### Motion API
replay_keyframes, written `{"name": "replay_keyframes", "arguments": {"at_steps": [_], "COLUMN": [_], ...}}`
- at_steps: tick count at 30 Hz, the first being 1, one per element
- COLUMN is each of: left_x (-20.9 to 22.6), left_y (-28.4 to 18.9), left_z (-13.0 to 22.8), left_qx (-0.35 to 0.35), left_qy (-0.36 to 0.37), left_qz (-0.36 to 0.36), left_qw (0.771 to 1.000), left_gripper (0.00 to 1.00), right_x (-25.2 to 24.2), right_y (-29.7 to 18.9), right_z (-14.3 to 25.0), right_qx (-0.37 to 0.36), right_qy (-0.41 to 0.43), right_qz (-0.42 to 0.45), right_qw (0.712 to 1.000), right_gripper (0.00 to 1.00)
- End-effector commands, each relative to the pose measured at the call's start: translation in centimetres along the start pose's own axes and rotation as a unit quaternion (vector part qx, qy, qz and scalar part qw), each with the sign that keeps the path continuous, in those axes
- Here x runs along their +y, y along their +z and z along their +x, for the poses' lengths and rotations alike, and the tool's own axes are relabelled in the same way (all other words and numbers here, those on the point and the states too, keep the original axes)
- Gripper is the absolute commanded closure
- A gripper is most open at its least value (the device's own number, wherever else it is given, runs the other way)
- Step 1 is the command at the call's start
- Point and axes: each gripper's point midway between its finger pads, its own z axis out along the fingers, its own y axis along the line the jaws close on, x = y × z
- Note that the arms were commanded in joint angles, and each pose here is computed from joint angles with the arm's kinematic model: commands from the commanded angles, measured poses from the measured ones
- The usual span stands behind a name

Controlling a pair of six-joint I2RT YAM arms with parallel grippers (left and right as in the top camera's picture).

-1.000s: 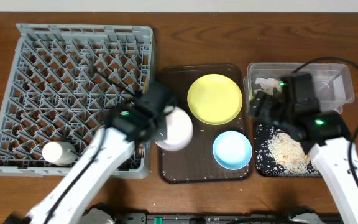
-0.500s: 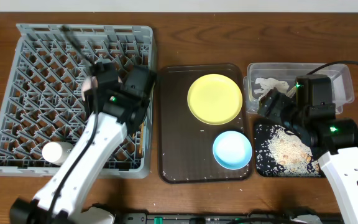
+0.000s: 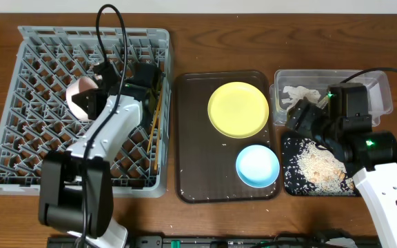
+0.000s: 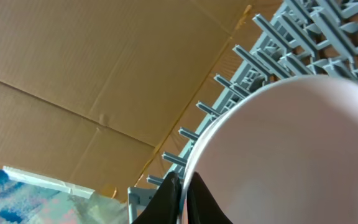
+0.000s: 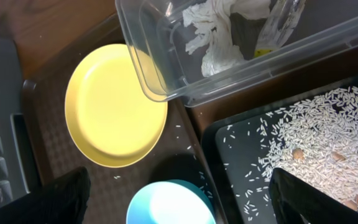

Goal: Sort waste into correct bins and load items into the dishwasher
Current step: 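Carry the pink bowl with the left gripper and set it in the rack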

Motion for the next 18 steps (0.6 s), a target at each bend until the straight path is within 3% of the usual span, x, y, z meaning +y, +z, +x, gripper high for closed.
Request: {"name": "replay_keyframes", "arguments": {"at_steps": [1, 6, 12, 18], "left_x": [0.4, -1.8, 0.8, 0.3], "left_y": [0.3, 0.2, -0.3, -0.2], "left_z": [-0.5, 0.0, -2.3, -2.4], "left_qx": [-0.013, -0.003, -0.044, -0.040], "left_qy": [0.011, 0.040, 0.064, 0.070], "left_qz": [-0.030, 0.002, -0.085, -0.073], "left_qw": [0.999, 0.999, 0.993, 0.994], "left_gripper": [0.92, 0.92, 0.93, 0.92], "right_x": [-0.4, -0.5, -0.5, -0.5], "right_y": [-0.4, -0.4, -0.4, -0.4], "right_z": [-0.5, -0.5, -0.5, -0.5], "right_qx": [-0.010, -0.010, -0.010, -0.010], "right_qy": [0.000, 0.000, 0.000, 0.000], "right_qz": [0.006, 0.006, 0.006, 0.006], "right_qw": [1.000, 1.000, 1.000, 1.000], "right_gripper": [0.10, 0.09, 0.09, 0.08]}}
